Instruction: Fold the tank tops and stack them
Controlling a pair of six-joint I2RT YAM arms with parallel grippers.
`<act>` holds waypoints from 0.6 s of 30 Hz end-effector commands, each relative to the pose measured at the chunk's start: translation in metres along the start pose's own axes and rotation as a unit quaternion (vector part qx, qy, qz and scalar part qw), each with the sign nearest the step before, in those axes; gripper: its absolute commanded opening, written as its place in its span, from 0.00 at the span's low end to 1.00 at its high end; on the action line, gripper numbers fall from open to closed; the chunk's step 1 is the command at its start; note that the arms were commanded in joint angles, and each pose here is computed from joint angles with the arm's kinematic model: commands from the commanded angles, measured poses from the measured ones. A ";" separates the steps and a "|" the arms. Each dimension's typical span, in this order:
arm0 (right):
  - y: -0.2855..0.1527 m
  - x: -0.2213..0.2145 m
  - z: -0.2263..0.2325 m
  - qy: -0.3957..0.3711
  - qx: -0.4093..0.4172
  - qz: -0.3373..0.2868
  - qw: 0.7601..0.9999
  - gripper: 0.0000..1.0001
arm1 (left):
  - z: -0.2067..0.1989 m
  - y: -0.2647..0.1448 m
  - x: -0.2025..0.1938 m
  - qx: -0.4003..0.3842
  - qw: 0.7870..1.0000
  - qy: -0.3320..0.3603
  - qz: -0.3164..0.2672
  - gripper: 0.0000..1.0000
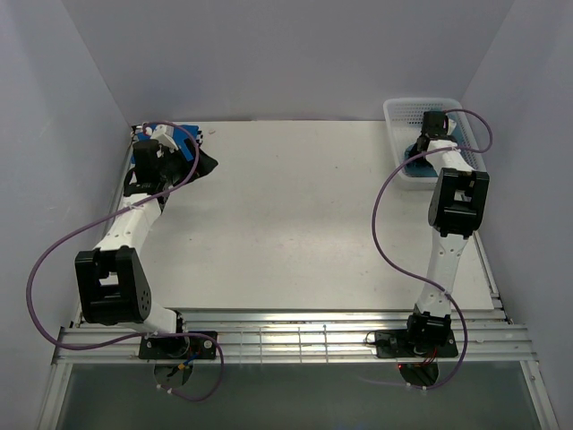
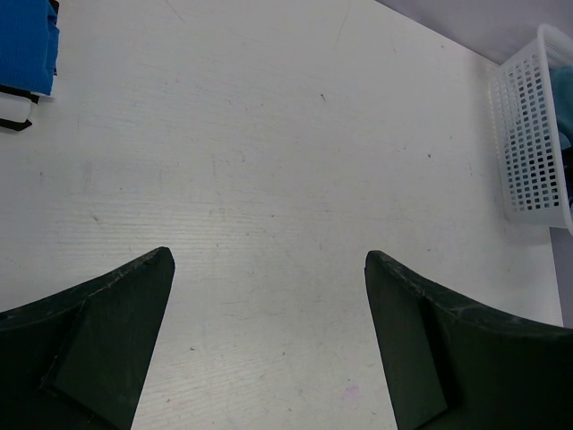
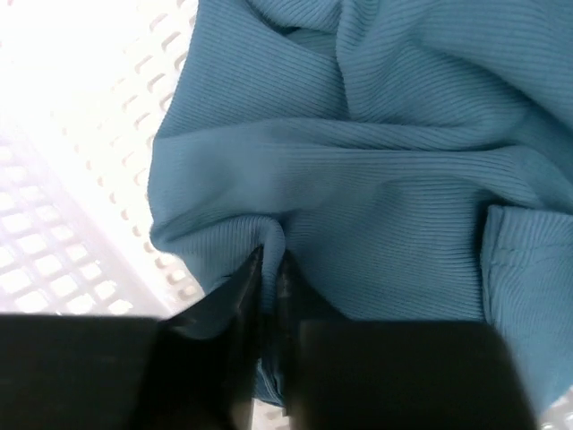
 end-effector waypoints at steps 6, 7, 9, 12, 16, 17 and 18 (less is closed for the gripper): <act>-0.054 0.043 0.024 0.013 0.127 -0.116 0.985 0.08 | -0.011 -0.005 0.012 -0.009 1.000 -0.002 -0.014 0.98; -0.071 0.041 0.021 0.014 0.135 -0.125 0.983 0.08 | -0.013 -0.007 0.013 -0.011 1.000 -0.004 -0.017 0.98; -0.091 0.048 0.028 0.016 0.161 -0.164 0.973 0.08 | -0.014 -0.009 0.013 -0.011 1.000 -0.010 -0.017 0.98; -0.131 0.054 0.031 0.011 0.184 -0.201 0.962 0.08 | -0.016 -0.015 0.011 -0.010 1.000 -0.020 -0.016 0.98; -0.197 0.077 0.039 -0.006 0.222 -0.261 0.940 0.08 | -0.016 -0.020 0.007 0.003 0.999 -0.037 -0.015 0.98; -0.211 0.083 0.044 -0.014 0.232 -0.273 0.934 0.08 | -0.017 -0.021 0.005 0.004 0.999 -0.043 -0.013 0.98; -0.223 0.087 0.048 -0.024 0.250 -0.276 0.928 0.08 | -0.017 -0.022 0.004 0.006 0.998 -0.054 -0.011 0.98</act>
Point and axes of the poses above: each gripper's point midway between its finger pads, its own y axis out along the fingers, its own z axis along the line the jaws close on, x = y × z, the point moved 8 cm from there along -y, back along the fingers, and after that the axes turned 1 degree about y, right-handed, at the moved point
